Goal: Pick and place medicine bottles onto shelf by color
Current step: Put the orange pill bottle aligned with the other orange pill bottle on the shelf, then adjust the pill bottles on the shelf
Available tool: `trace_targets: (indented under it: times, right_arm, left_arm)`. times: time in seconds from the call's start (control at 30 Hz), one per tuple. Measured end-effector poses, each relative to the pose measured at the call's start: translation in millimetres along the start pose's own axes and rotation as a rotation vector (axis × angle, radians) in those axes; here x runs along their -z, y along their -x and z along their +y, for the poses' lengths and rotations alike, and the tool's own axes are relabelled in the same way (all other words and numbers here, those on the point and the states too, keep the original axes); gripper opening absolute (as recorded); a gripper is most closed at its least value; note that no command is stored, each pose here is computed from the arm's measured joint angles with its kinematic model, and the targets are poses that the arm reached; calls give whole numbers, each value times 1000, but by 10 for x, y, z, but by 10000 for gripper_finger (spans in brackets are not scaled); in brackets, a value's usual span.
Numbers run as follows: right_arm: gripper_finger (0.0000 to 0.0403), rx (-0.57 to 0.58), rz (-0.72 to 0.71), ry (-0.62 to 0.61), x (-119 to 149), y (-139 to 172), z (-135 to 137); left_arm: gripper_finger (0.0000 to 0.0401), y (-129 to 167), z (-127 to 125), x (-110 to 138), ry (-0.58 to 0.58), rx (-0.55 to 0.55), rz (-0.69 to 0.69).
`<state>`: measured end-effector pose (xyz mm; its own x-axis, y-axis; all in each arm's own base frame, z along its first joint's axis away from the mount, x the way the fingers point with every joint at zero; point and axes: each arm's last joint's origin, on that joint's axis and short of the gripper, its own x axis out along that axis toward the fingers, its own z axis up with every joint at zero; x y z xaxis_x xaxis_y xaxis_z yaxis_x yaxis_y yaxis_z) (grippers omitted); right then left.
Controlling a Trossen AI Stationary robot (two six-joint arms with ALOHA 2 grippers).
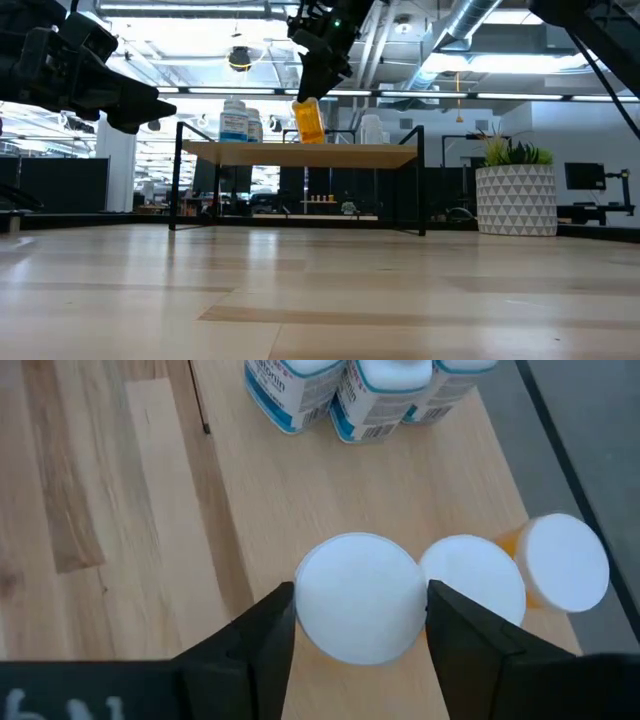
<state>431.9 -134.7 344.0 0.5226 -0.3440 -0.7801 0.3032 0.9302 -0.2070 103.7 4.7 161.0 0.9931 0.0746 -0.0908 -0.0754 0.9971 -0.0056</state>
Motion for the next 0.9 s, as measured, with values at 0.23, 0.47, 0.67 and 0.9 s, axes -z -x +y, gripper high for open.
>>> trace_targets:
  times: [0.23, 0.47, 0.67, 0.9]
  right_arm:
    - [213, 1, -11, 4, -11, 0, -1]
    - [235, 1, 1, -10, -1, -43, 3]
    - [259, 5, -1, -14, -1, -45, -17]
    - [275, 6, 3, -17, 3, -45, -21]
  left_arm:
    - [254, 0, 0, 0, 1, 0, 0]
    - [254, 0, 0, 0, 2, 0, 0]
    - [254, 0, 0, 0, 2, 0, 0]
    - [254, 0, 0, 0, 3, 0, 0]
